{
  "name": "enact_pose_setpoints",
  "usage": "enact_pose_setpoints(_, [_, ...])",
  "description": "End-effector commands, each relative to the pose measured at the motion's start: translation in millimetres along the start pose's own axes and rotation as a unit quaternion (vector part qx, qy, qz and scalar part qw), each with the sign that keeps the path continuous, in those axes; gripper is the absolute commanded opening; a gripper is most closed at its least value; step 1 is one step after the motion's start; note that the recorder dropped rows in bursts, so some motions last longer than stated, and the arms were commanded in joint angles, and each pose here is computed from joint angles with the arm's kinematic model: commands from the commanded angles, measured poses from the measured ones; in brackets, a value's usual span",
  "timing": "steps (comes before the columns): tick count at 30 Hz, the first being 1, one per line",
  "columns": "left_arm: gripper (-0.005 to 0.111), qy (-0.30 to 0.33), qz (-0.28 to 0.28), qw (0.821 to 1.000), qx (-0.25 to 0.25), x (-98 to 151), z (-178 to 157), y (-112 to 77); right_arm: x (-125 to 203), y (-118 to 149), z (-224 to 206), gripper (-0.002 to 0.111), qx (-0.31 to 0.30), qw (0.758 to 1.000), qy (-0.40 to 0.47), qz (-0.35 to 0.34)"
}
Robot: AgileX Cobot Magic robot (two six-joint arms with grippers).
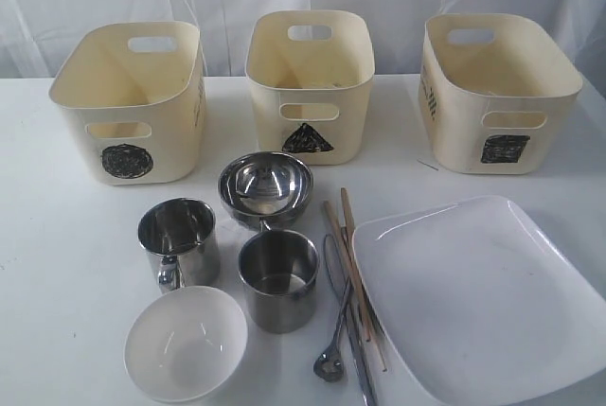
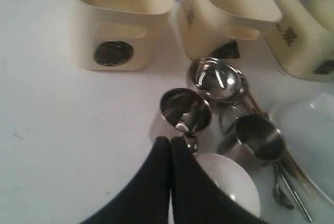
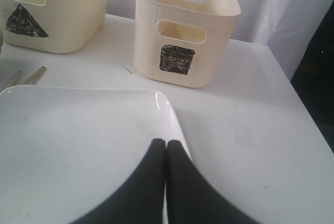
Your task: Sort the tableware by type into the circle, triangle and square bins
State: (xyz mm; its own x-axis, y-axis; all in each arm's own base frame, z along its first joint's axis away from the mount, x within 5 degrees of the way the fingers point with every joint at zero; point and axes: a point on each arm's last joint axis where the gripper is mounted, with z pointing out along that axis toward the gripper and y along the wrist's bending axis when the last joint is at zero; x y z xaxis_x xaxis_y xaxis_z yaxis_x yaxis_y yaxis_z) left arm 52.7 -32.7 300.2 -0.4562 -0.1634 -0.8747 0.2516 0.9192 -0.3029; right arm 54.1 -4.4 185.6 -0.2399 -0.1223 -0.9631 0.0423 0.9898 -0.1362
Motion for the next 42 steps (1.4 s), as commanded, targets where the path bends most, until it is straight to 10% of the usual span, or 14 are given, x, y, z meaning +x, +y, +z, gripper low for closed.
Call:
enact_pose_setpoints(1, [0.000, 0.020, 0.040, 0.998, 0.037, -23.2, 10.5, -7.0, 0.8, -0.1, 0.1, 0.000, 0.002, 1.000, -0.004, -0.003])
enact_pose_setpoints(13, [0.000, 0.240, 0.099, 0.962, 0.080, -95.5, 142.0, 11.1, 0.8, -0.1, 0.1, 0.000, 0.002, 1.000, -0.004, -0.003])
enact_pose_setpoints(23, [0.000, 0.401, 0.169, 0.891, 0.127, -51.0, 238.8, -3.5, 0.8, -0.1, 0.1, 0.000, 0.002, 1.000, -0.004, -0.003])
enact_pose_setpoints(32, [0.001, 0.363, 0.206, 0.900, 0.130, -77.9, 242.2, -15.4, 0.8, -0.1, 0.1, 0.000, 0.002, 1.000, -0.004, -0.003])
enact_pose_setpoints(42, [0.050, 0.344, 0.180, 0.916, 0.103, -82.4, 247.4, -13.7, 0.8, -0.1, 0.1, 0.000, 0.002, 1.000, -0.004, -0.003])
